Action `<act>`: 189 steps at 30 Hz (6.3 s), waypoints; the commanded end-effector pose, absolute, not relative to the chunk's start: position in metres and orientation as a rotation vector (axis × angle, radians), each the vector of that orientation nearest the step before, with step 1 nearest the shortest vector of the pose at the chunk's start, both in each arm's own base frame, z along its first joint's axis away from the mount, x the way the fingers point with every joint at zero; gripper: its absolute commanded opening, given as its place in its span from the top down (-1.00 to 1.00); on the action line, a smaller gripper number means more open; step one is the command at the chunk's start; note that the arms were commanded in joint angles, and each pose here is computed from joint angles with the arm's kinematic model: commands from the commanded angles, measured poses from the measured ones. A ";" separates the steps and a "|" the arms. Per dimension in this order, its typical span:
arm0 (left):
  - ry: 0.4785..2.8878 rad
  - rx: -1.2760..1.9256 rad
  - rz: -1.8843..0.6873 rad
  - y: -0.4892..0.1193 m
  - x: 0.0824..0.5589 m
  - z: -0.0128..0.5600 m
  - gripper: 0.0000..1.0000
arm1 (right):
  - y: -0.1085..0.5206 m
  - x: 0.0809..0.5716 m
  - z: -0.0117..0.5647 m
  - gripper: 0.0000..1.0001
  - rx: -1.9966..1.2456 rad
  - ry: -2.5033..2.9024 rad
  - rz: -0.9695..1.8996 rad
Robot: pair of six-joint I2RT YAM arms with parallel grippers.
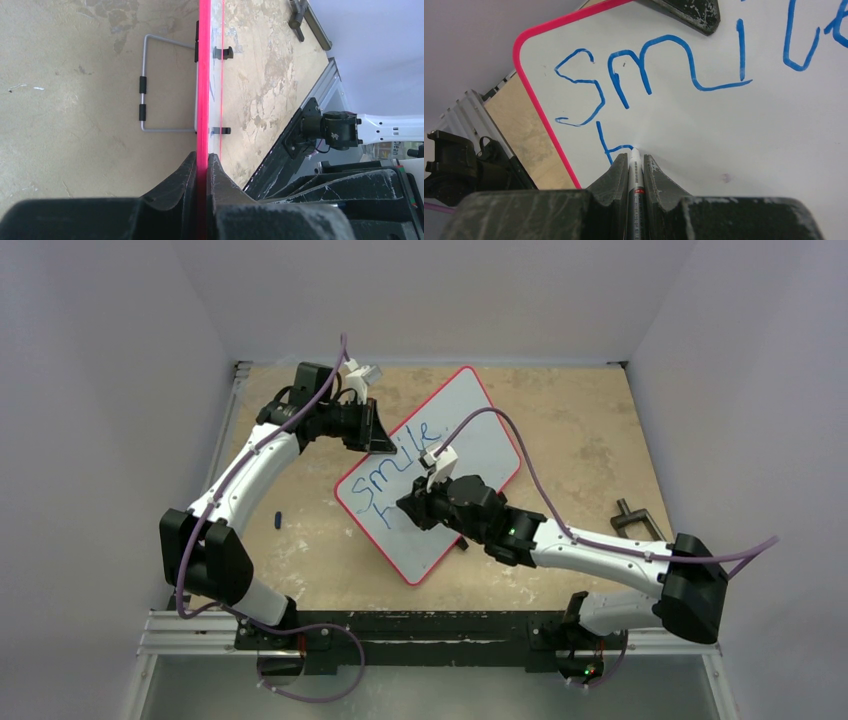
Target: Write a sentence on the whiteboard
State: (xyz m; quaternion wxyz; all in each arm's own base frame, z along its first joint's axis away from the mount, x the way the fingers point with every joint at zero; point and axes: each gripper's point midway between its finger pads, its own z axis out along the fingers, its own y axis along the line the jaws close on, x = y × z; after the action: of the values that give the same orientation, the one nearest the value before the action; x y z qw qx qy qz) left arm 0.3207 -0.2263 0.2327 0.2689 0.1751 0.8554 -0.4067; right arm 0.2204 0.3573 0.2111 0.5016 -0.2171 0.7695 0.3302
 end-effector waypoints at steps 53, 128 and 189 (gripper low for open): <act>2.141 0.499 -1.016 -0.222 0.334 0.269 1.00 | 0.358 0.203 0.191 1.00 -0.617 1.901 0.854; 2.144 0.498 -1.023 -0.223 0.333 0.268 1.00 | 0.349 0.246 0.236 1.00 -0.552 1.807 0.693; 2.141 0.500 -1.021 -0.222 0.333 0.269 1.00 | 0.309 0.257 0.182 1.00 -0.519 1.951 0.478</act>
State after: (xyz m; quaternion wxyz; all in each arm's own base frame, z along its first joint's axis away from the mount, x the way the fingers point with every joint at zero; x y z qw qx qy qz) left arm 0.3214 -0.2240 0.2338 0.2742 0.1697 0.8571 -0.4017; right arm 0.2339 0.3260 0.1878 0.4943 -0.2340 0.7972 0.2559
